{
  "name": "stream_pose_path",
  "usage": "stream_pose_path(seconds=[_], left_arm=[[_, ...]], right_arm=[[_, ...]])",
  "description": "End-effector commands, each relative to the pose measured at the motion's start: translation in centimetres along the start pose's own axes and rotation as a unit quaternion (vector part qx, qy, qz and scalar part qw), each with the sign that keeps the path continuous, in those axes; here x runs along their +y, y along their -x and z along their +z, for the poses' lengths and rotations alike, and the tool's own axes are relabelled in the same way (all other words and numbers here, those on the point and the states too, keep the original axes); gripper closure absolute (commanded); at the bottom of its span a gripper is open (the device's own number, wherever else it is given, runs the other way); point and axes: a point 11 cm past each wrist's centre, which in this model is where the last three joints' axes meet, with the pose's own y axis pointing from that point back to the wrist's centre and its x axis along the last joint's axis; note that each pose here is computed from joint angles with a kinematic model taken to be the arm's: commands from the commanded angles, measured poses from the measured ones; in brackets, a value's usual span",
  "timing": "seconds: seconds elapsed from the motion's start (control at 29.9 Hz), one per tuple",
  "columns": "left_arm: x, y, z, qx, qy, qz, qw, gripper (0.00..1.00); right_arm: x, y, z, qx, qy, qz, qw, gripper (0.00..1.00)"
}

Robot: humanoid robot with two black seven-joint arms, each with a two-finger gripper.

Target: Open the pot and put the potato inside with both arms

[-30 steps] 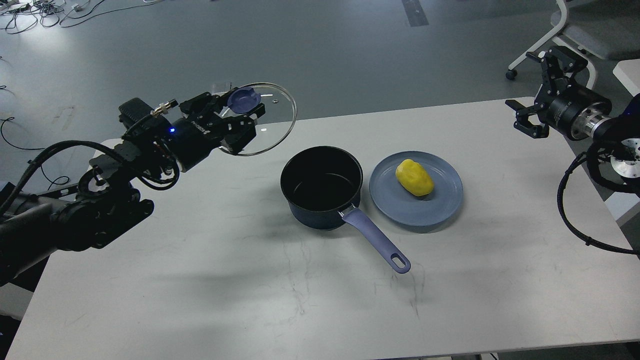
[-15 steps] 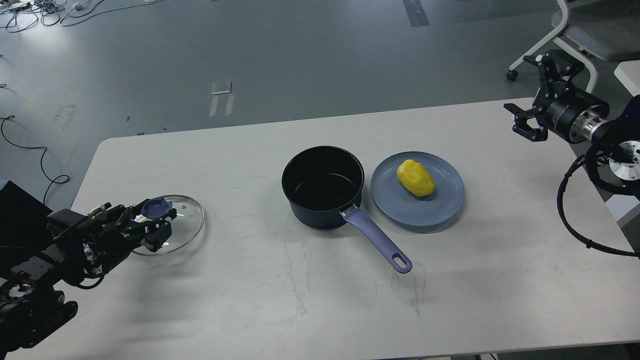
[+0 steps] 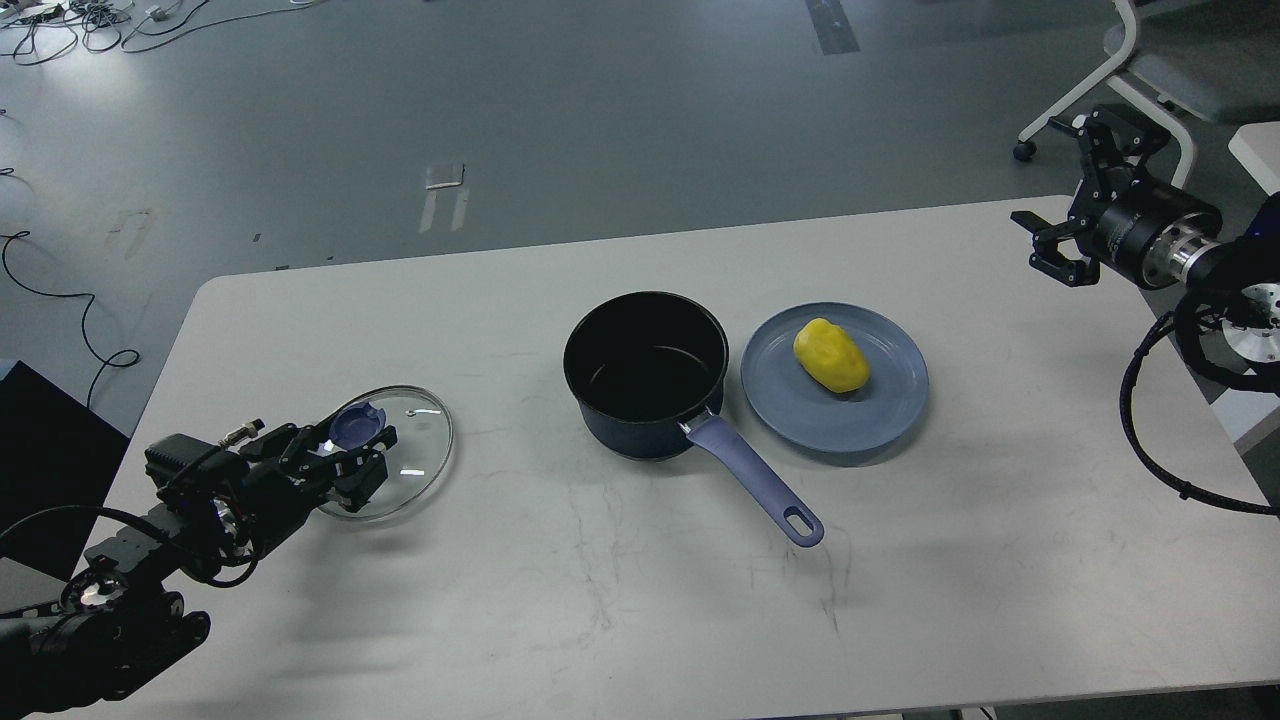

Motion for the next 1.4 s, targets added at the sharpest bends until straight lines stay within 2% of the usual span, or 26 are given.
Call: stream_pose_path(seconds=[0.0, 0.23, 0.33, 0.5, 0.64, 0.7, 0.77, 0.87, 0.94, 1.04, 1.1, 1.2, 1.24, 1.37], left_arm=[[0.0, -0.2, -0.2, 0.016, -0.009, 0.008, 1.000, 0.04], [-0.6, -1.1, 0.1, 0.027, -0.008, 0.023, 0.999, 0.03], [-1.0, -2.8, 0.2, 0.069, -0.017, 0.056, 0.996, 0.02], [-0.7, -7.2, 0.8, 0.126, -0.008, 0.110, 0.986, 0.02], [-0.9, -12.1, 2.6, 0.174, 0.023, 0.166, 0.970, 0.02], [-0.9, -15.4, 2.5, 0.220, 0.021, 0.220, 0.950, 0.02], [-1.5, -19.4, 2.3, 0.323, 0.040, 0.241, 0.914, 0.02], [-1.8, -21.8, 2.6, 0.407, 0.076, 0.239, 0.878, 0.02], [-2.1, -23.9, 3.4, 0.494, 0.122, 0.240, 0.827, 0.02], [-2.7, -25.5, 3.9, 0.547, 0.147, 0.263, 0.781, 0.02], [-3.5, -25.1, 4.0, 0.560, 0.136, 0.253, 0.777, 0.02], [-5.6, -23.7, 5.0, 0.585, 0.106, 0.217, 0.774, 0.02], [-6.1, -23.8, 5.2, 0.590, 0.099, 0.210, 0.773, 0.02], [-6.6, -24.8, 5.4, 0.604, 0.098, 0.216, 0.761, 0.02]], right_arm=[[0.0, 0.0, 0.0, 0.000, 0.001, 0.000, 1.000, 0.00], [-0.2, 0.5, -0.3, 0.006, -0.002, -0.008, 1.000, 0.00], [-0.5, 1.1, -0.5, 0.032, 0.003, -0.017, 0.999, 0.00], [-1.1, 2.3, -2.4, 0.167, 0.004, -0.039, 0.985, 0.00], [-1.3, 5.6, -3.8, 0.312, -0.022, -0.095, 0.945, 0.00], [-1.5, 7.3, -3.7, 0.378, -0.023, -0.123, 0.917, 0.00], [-1.5, 8.8, -2.3, 0.456, -0.008, -0.154, 0.877, 0.00], [-1.4, 9.8, -1.1, 0.512, -0.001, -0.181, 0.840, 0.00], [-1.1, 10.4, 0.9, 0.592, 0.000, -0.211, 0.778, 0.00], [-0.9, 9.6, 2.9, 0.666, 0.004, -0.217, 0.714, 0.00], [-1.1, 9.1, 4.0, 0.679, 0.014, -0.214, 0.702, 0.00], [-2.7, 11.6, 6.3, 0.698, 0.018, -0.244, 0.673, 0.00], [-3.2, 12.1, 7.3, 0.717, 0.026, -0.254, 0.649, 0.00], [-3.6, 12.4, 7.8, 0.739, 0.035, -0.266, 0.619, 0.00]])
